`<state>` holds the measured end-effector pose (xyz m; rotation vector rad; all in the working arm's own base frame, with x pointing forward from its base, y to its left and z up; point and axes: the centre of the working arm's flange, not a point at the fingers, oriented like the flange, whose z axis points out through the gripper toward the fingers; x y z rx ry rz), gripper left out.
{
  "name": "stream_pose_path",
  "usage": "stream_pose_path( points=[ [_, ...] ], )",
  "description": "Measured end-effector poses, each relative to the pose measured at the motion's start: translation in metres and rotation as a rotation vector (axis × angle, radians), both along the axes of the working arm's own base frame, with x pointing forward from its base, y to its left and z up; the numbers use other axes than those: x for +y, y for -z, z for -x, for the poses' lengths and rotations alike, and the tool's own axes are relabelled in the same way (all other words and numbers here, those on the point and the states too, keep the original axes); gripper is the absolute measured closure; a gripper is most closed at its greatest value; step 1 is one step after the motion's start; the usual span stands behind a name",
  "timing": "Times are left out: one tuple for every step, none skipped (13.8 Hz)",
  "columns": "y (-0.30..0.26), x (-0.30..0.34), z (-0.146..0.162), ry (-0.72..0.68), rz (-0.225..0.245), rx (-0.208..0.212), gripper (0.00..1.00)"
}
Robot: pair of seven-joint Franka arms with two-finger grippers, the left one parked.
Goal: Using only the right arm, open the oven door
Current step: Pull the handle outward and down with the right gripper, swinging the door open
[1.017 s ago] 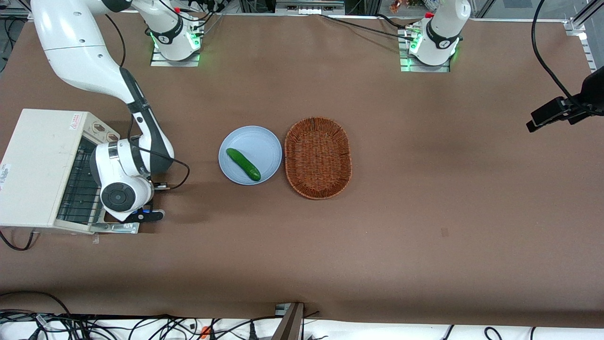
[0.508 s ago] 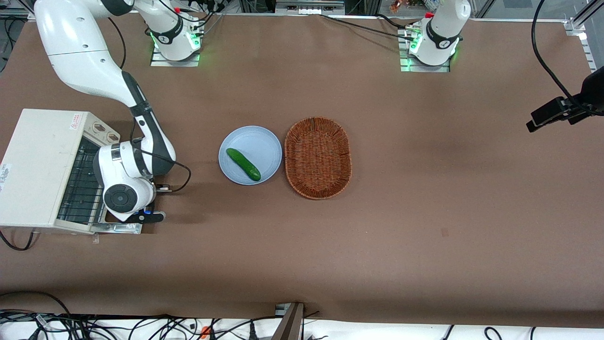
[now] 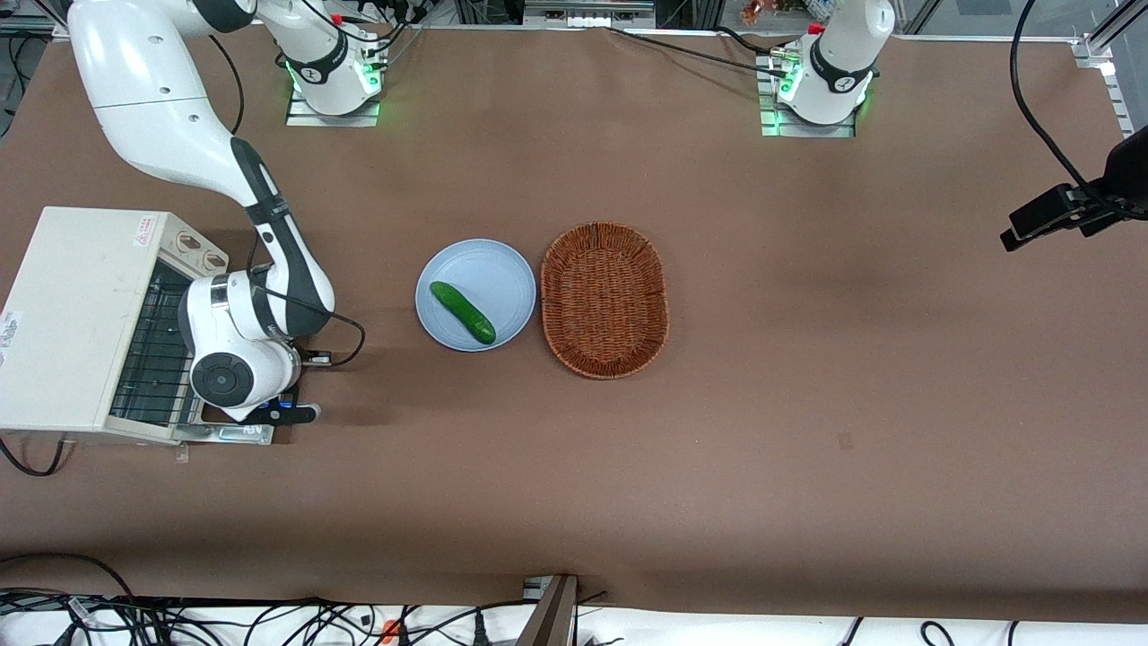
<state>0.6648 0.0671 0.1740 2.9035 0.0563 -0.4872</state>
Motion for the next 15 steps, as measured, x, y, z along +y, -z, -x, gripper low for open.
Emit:
stream_pose_path(
  points=[
    [0.004, 0.0, 0.0, 0.001, -0.002, 0.003, 0.99],
    [0.005, 0.001, 0.0, 0.004, -0.006, 0.003, 0.99],
    [0.001, 0.002, -0.002, 0.015, -0.018, -0.002, 0.99],
    [-0.005, 0.004, -0.006, 0.033, -0.039, -0.009, 0.99],
    [-0.015, 0.006, -0.011, 0.05, -0.059, -0.01, 0.99],
    [-0.025, 0.007, -0.016, 0.065, -0.076, -0.011, 0.99],
    [-0.035, 0.008, -0.02, 0.075, -0.09, -0.016, 0.99],
    [-0.047, 0.009, -0.024, 0.079, -0.099, -0.03, 0.99],
    [-0.062, 0.01, -0.027, 0.079, -0.103, -0.05, 0.99],
    [-0.079, 0.01, -0.029, 0.073, -0.107, -0.069, 0.99],
    [-0.1, 0.01, -0.03, 0.058, -0.112, -0.081, 0.99],
    [-0.123, 0.01, -0.03, 0.037, -0.12, -0.092, 0.99],
    [-0.147, 0.01, -0.028, 0.017, -0.128, -0.105, 0.99],
    [-0.173, 0.01, -0.025, 0.0, -0.134, -0.115, 0.99],
    [-0.199, 0.009, -0.02, -0.013, -0.138, -0.122, 0.99]
  ],
)
